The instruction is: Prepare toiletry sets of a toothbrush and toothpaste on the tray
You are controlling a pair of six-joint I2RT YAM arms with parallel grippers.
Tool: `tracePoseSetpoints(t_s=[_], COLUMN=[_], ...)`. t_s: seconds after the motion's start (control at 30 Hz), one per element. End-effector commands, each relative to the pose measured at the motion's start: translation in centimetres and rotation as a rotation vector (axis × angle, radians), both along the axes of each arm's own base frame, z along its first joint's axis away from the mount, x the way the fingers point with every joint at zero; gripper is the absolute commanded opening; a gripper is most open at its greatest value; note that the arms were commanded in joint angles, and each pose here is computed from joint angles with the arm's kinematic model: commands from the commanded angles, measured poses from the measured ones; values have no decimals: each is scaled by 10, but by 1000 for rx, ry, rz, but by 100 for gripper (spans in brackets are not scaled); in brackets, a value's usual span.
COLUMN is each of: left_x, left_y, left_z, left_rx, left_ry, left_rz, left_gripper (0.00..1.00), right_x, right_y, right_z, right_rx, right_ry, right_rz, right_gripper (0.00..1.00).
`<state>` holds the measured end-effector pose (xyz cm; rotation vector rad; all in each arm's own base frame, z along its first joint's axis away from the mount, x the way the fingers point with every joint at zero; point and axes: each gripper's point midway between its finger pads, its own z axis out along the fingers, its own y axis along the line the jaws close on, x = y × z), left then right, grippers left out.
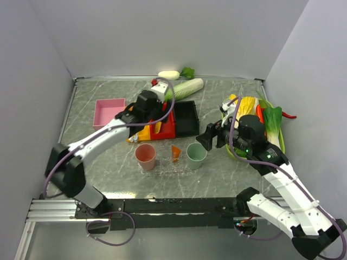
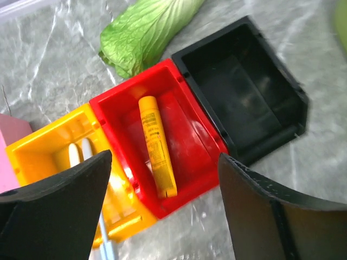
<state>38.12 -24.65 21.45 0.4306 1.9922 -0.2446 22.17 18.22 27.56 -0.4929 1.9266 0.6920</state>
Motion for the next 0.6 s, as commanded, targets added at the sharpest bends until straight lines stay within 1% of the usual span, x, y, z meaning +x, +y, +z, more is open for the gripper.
tracePoseSetpoints(t_s=[0.0,0.13,0.17,0.23,0.27,0.37,0.53,0.57], left_x=[21,30,31,32,32,31,23,21], left_y=[4,1,0,-1,-2,-3,-8,-8], left_z=[-18,-33,-45,-54,-65,-83,-112,-121], left_rx=[46,64,83,102,121,142,170,190], left_ry=[74,98,124,150,174,212,278,297], left_rz=[124,147,149,151,149,146,96,82], left_gripper=[81,73,67,62,56,52,51,49], right_x=[-12,-19,-21,-23,-24,-25,-26,-26], right_y=[-6,-13,-12,-11,-10,-10,-10,-9], right_z=[3,8,8,12,12,12,10,10], right_rx=[20,29,32,49,53,58,62,63], right_ry=[-37,-82,-84,-99,-99,-104,-102,-104], right_rz=[18,8,15,31,38,37,40,40], right_gripper=[87,87,87,87,88,87,87,88])
